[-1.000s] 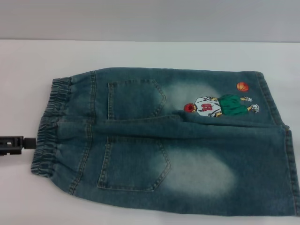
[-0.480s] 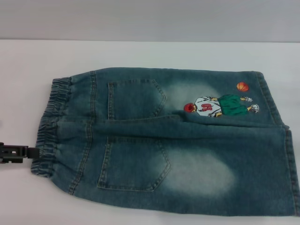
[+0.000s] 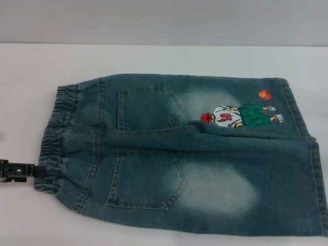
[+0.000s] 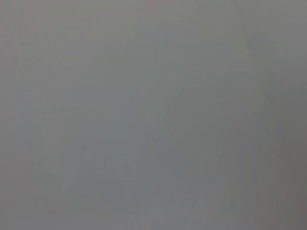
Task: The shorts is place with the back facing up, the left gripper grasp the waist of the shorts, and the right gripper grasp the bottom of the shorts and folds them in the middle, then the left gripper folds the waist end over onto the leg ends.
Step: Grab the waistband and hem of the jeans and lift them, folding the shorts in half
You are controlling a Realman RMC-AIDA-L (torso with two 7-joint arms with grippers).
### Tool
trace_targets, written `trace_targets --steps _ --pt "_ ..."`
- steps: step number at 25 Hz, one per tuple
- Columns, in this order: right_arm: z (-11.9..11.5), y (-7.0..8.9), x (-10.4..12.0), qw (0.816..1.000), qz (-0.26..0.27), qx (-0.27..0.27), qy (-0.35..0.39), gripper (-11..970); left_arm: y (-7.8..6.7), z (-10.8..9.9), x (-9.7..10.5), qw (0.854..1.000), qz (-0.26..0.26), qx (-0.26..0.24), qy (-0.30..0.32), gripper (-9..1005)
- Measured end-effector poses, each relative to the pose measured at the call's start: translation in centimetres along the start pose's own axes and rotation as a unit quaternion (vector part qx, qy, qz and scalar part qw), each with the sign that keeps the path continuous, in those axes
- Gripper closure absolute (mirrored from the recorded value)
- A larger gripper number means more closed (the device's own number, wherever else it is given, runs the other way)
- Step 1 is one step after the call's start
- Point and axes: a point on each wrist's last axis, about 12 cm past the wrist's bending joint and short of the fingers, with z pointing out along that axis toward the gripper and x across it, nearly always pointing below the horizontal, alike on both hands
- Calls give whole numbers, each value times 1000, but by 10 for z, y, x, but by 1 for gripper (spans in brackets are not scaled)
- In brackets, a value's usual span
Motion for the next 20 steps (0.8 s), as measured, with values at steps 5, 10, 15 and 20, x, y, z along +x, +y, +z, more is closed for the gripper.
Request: trace_targets --steps 5,10,15,20 --pt "0 0 0 1000 0 0 1 392 0 1 0 1000 0 0 -1 183" --pt "0 0 0 1000 0 0 1 392 -1 4 0 1000 -1 0 0 184" --pt "0 -1 0 1000 0 1 1 392 -1 5 -1 1000 1 -2 2 185" --pt "-1 -1 0 1000 0 1 2 392 -1 5 -3 1000 3 -6 -2 186"
